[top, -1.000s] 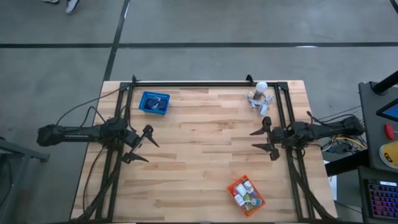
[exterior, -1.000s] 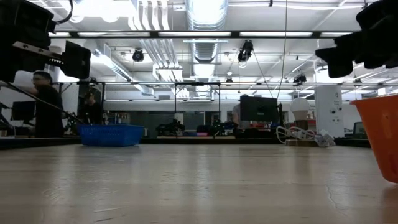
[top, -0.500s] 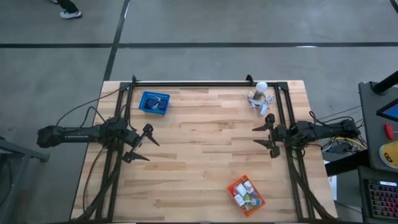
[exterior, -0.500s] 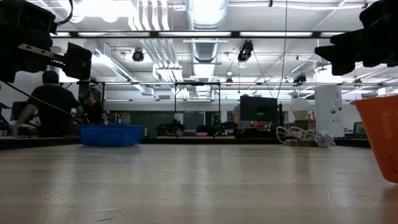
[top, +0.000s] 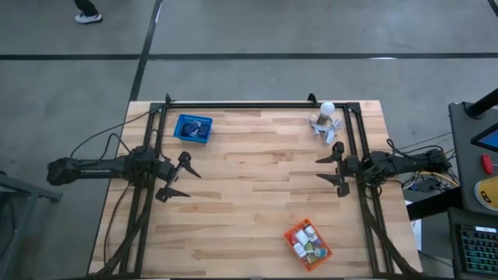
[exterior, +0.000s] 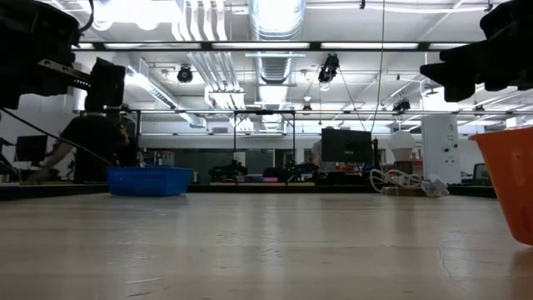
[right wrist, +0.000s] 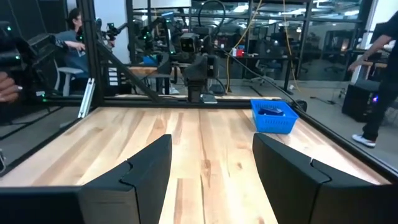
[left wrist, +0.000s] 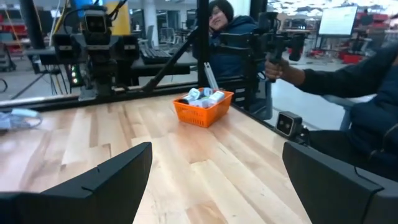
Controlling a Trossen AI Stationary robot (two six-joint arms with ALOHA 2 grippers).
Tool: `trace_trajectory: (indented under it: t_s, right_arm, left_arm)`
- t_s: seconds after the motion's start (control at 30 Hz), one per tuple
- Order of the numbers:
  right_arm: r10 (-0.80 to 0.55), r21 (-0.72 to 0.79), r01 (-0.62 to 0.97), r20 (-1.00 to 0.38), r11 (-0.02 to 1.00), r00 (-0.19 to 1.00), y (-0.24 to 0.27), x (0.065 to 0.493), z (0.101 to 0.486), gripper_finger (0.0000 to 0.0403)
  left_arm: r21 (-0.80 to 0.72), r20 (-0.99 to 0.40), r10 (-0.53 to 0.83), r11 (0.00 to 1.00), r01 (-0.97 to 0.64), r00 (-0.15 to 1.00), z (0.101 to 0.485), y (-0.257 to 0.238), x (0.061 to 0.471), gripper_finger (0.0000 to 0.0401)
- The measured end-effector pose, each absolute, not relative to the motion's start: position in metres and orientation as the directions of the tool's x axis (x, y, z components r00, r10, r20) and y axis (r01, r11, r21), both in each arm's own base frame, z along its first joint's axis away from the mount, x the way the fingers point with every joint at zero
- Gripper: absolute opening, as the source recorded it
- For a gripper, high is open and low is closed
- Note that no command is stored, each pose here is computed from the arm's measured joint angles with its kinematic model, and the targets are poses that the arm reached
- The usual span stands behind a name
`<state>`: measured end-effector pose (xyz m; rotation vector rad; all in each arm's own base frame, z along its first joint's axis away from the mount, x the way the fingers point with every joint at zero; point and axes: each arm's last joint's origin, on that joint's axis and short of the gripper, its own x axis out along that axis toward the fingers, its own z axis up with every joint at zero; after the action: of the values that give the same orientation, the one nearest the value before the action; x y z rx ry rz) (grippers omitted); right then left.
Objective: Pick & Place Office items
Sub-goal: Return to Home Position
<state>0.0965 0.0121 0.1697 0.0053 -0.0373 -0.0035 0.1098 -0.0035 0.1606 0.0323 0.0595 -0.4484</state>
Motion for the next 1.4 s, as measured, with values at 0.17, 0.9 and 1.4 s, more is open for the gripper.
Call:
trace_trajectory:
  t_s: [0.17,0.9,1.4]
  right_arm:
    - [-0.003,0.024,0.002,0.037,1.0,0.999,0.012,0.097,0.17,0.0219]
    - [-0.244,-0.049,0.247,0.057,0.968,0.968,0.005,0.096,0.172,0.0219]
    - [-0.006,0.06,0.005,0.013,0.998,1.0,0.012,0.098,0.168,0.0219]
  left_arm:
    - [-0.023,-0.066,-0.431,0.902,0.43,0.9,0.16,-0.003,0.11,0.0367]
    - [-0.018,-0.084,-0.314,0.949,0.313,0.946,0.159,0.005,0.111,0.0367]
    - [-0.005,0.029,-0.397,0.918,0.397,0.918,0.171,0.013,0.108,0.0367]
